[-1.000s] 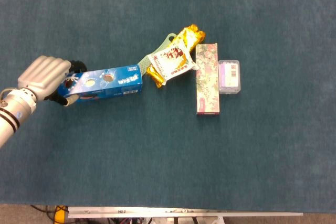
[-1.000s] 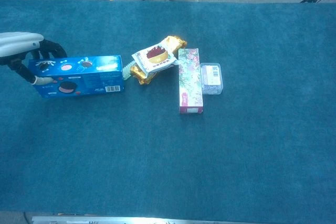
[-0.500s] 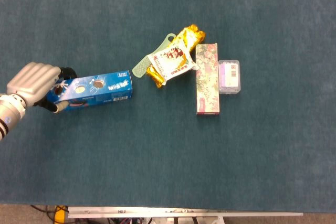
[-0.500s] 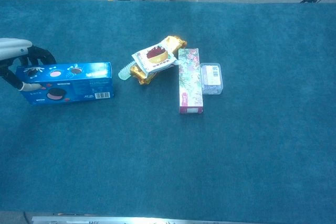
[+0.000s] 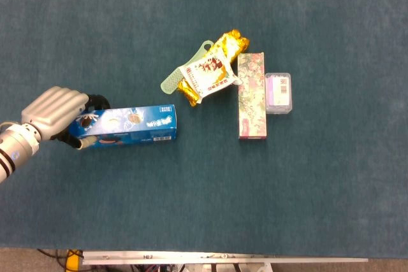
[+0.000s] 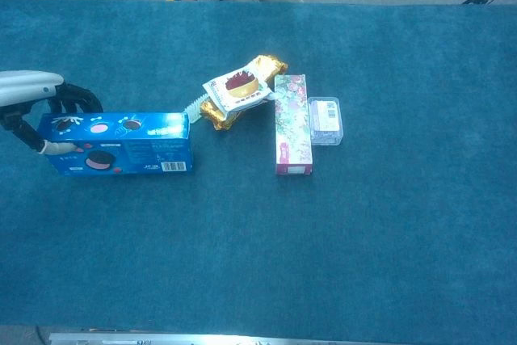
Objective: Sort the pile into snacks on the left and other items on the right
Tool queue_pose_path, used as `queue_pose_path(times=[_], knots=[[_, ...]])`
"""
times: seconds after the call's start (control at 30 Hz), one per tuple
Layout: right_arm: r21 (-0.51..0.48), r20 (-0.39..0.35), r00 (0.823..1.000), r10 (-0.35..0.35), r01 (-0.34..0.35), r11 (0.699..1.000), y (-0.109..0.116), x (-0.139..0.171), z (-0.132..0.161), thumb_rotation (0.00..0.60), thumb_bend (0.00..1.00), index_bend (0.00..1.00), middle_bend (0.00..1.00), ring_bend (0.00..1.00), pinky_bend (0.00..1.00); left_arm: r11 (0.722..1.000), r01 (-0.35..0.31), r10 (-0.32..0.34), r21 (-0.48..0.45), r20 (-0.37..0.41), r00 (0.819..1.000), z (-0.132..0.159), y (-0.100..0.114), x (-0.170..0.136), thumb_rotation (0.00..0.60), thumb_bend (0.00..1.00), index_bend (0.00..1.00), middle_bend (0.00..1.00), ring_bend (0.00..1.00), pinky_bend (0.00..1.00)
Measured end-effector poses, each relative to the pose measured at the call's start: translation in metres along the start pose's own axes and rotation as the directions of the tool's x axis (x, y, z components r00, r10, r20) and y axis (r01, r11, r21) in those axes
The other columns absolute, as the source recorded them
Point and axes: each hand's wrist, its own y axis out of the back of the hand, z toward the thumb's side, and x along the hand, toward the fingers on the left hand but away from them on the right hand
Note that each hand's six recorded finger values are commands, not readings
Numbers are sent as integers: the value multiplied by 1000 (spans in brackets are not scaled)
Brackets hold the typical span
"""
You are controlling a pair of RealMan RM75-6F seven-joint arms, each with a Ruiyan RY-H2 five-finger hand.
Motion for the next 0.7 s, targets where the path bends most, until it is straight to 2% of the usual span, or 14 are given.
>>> queue_pose_path(times=[0.13,0.2,0.3,0.47,0.7], knots=[[1,6,1000,-7,7,1000,3,1,-1,600,10,476,421,351,466,999,36,-36,23,-5,999,-3,-3,0,600,326,126,192,150,325],[1,9,1000,-7,7,1000,3,1,-1,600,10,476,421,351,466,998,52,-52,31,-9,999,-3,-3,0,600,326,42,130,91,275],[2,9,1000,-5,5,1000,2,2,-1,600,10,476,421,351,465,997,68,-68,45,-14,998,-3,-2,-2,600,326,4,91,58,245],[-1,9,1000,-7,7,1000,2,1,-2,600,9,476,421,351,466,997,62,-61,52,-24,998,-2,5,-5,600,325,0,78,52,231],[-2,0,1000,3,-3,1000,-1,0,-1,600,10,476,421,350,466,998,-36,36,43,-3,999,6,30,-2,600,326,6,89,62,231]])
